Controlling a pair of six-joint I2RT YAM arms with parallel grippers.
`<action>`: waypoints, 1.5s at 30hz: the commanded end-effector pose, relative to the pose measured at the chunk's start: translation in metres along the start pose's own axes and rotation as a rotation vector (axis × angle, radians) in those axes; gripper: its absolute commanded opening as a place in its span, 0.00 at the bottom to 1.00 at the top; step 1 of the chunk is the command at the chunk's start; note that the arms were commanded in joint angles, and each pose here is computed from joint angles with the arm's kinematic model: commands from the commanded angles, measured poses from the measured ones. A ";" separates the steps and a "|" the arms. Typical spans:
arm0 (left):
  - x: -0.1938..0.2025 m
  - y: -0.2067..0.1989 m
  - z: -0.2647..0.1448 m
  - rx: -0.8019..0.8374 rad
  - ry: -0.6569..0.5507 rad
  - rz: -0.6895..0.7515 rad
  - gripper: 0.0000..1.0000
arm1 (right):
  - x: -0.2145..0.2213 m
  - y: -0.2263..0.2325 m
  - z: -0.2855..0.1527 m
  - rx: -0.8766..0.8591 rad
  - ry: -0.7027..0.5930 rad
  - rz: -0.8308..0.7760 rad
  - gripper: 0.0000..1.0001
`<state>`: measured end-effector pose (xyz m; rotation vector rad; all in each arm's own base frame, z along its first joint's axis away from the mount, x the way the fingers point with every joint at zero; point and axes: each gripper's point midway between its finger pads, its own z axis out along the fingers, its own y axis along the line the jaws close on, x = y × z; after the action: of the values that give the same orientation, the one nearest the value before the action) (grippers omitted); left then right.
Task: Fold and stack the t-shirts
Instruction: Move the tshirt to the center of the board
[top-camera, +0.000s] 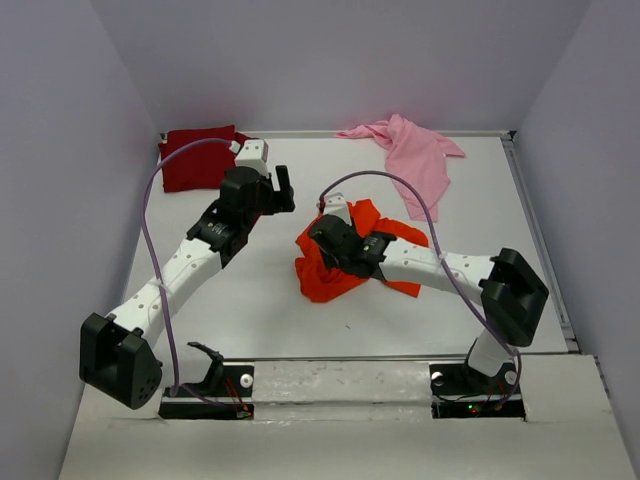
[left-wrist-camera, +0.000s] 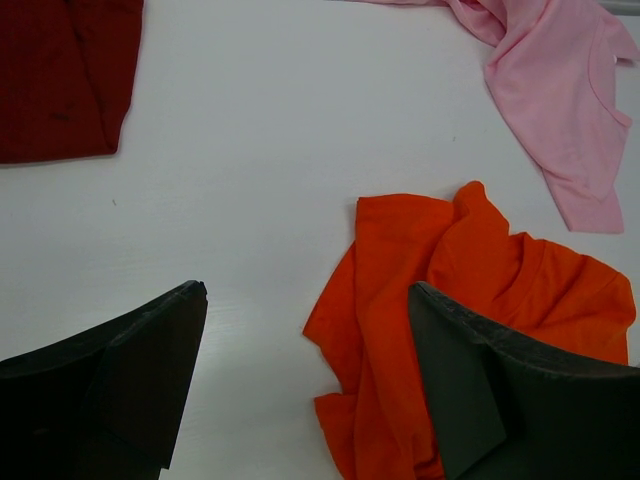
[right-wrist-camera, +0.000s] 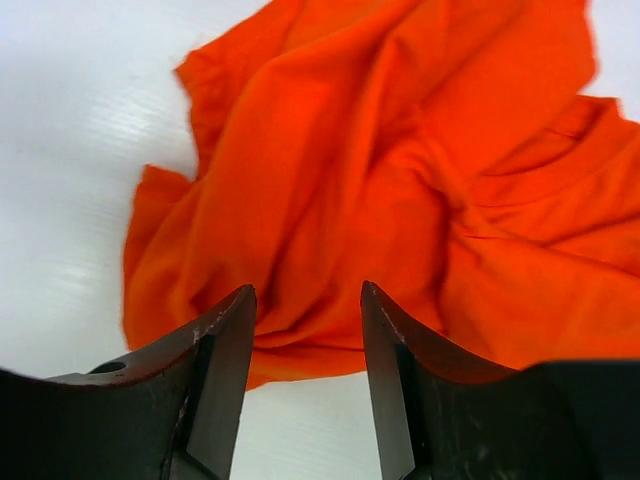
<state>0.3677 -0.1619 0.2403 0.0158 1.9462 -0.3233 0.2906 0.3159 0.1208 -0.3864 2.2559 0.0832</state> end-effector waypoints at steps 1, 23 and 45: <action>-0.009 -0.004 0.001 0.018 -0.029 -0.022 0.91 | -0.012 -0.053 -0.019 0.176 -0.055 -0.003 0.53; -0.007 -0.009 0.001 0.044 -0.019 -0.022 0.91 | 0.005 -0.097 0.062 0.221 0.064 0.046 0.49; -0.011 -0.005 0.001 0.022 -0.033 -0.010 0.91 | -0.013 -0.083 0.066 0.151 0.043 0.082 0.50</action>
<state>0.3666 -0.1675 0.2379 0.0226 1.9570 -0.3565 0.3538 0.2353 0.0494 -0.2798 2.3983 -0.1673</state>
